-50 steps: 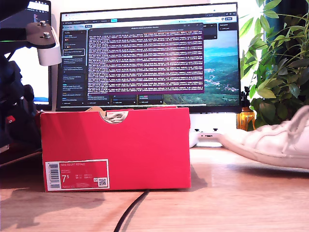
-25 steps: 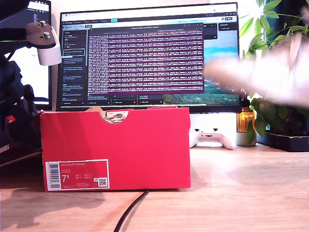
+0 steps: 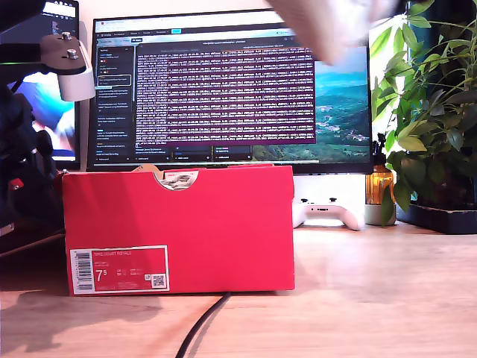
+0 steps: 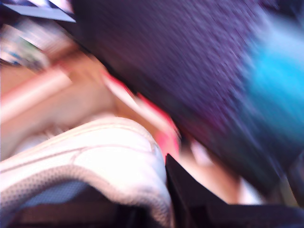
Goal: Pack the white shoes by picking the first shoe and placing it inside the red shoebox, left side, then picking and rotating the second shoe and placing it in the shoebox
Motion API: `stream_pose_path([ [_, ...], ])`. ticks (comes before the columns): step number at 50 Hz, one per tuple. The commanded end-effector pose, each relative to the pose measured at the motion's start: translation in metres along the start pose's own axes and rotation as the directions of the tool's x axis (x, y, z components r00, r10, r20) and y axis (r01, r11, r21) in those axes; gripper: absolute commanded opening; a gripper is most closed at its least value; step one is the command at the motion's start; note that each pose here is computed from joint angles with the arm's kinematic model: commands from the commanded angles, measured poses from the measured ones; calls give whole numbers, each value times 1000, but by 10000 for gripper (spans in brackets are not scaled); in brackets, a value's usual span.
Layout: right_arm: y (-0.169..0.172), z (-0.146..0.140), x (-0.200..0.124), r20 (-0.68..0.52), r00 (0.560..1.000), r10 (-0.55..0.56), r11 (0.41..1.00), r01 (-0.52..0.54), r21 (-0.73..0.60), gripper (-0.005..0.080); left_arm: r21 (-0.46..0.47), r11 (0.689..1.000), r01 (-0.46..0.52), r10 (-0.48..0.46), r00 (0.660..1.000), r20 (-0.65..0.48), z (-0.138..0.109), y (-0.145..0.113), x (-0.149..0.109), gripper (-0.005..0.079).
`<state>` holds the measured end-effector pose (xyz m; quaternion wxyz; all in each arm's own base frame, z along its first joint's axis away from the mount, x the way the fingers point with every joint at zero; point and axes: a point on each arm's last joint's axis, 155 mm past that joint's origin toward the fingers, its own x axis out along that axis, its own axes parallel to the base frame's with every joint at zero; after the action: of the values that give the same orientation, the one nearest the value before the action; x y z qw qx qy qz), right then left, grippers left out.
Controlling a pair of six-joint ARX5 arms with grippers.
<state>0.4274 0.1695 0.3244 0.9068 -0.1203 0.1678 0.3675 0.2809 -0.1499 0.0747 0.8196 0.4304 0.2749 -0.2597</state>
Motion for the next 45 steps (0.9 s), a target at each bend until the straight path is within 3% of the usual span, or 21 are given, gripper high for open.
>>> stream_pose_path([
  [1,5,8,15,23,999,30,999,-30,-26,-13,-1,1000,-3,3,1000,8,2,0,1,-21],
  [13,28,20,57,58,993,101,991,-95,-90,-13,-1,1000,-3,3,1000,8,2,0,1,-21],
  [29,36,55,97,90,987,131,984,-118,-134,-13,-1,1000,-3,3,1000,8,2,0,1,-21],
  [45,33,33,134,36,994,108,979,-100,-176,-13,-1,1000,-3,3,1000,8,2,0,1,-21],
])
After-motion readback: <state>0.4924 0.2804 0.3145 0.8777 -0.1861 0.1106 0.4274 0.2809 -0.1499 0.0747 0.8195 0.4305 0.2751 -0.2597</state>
